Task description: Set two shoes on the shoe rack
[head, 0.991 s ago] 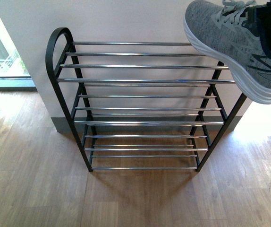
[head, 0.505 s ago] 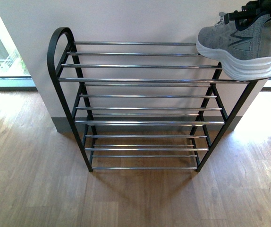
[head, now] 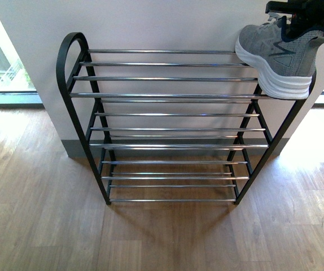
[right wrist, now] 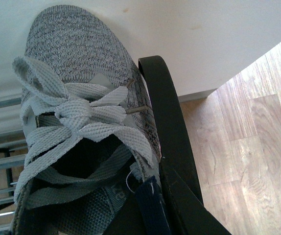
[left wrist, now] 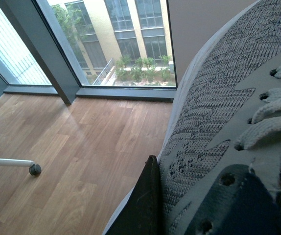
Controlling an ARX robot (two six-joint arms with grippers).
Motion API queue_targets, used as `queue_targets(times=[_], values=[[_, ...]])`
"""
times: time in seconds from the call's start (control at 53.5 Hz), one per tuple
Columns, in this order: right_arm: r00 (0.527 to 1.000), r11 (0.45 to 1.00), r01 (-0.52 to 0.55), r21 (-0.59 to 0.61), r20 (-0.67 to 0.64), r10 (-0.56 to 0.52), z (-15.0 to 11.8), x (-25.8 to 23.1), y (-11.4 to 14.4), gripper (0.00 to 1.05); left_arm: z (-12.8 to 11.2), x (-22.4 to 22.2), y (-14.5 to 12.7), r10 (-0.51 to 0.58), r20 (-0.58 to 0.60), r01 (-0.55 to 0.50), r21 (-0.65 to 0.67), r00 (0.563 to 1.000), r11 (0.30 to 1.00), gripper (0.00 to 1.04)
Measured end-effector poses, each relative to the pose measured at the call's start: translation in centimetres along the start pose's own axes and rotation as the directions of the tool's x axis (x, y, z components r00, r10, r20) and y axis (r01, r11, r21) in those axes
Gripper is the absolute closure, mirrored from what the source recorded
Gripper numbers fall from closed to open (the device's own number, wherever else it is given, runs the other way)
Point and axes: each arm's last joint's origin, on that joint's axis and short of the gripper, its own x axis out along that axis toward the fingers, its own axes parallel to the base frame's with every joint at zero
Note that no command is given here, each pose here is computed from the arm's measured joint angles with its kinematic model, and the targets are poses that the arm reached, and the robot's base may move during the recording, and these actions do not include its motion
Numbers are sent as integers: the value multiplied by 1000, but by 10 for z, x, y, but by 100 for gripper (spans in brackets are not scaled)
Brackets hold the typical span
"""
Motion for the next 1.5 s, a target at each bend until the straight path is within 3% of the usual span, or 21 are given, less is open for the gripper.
queue_targets(times=[0.281,0.449,0.58,0.655,0.748,0.879,0.917,0.991,1.122,1.291,1.496], values=[[993,993,-115,-25,-28,115,-2,-1,-3,59,0,0,0,1,0,-1,0,1000,1000,103],[916,925,-377,41,-129,379,1,-38,-27,27,0,0,0,2,0,-2,0,1000,1000,103],[914,914,-405,-15,-33,405,22,-95,-56,8,0,0,0,1,0,-1,0,1000,1000,103],[915,918,-394,-50,75,397,34,-135,-78,9,0,0,0,2,0,-2,0,1000,1000,103],[938,966,-223,-130,240,249,36,-167,-98,9,0,0,0,1,0,-1,0,1000,1000,103],[932,978,-139,-157,314,183,36,-181,-110,9,0,0,0,2,0,-2,0,1000,1000,103],[897,971,-169,-169,382,223,34,-182,-110,14,0,0,0,2,0,-2,0,1000,1000,103],[771,952,-220,-212,560,303,7,-182,-99,29,0,0,0,0,0,0,0,1000,1000,103],[692,942,-232,-243,639,336,-39,-189,-82,47,0,0,0,0,0,0,0,1000,1000,103],[662,939,-234,-250,667,342,-86,-208,-73,69,0,0,0,2,0,-2,0,1000,1000,103],[685,945,-230,-235,650,328,-139,-218,-69,99,0,0,0,1,0,-1,0,1000,1000,103]])
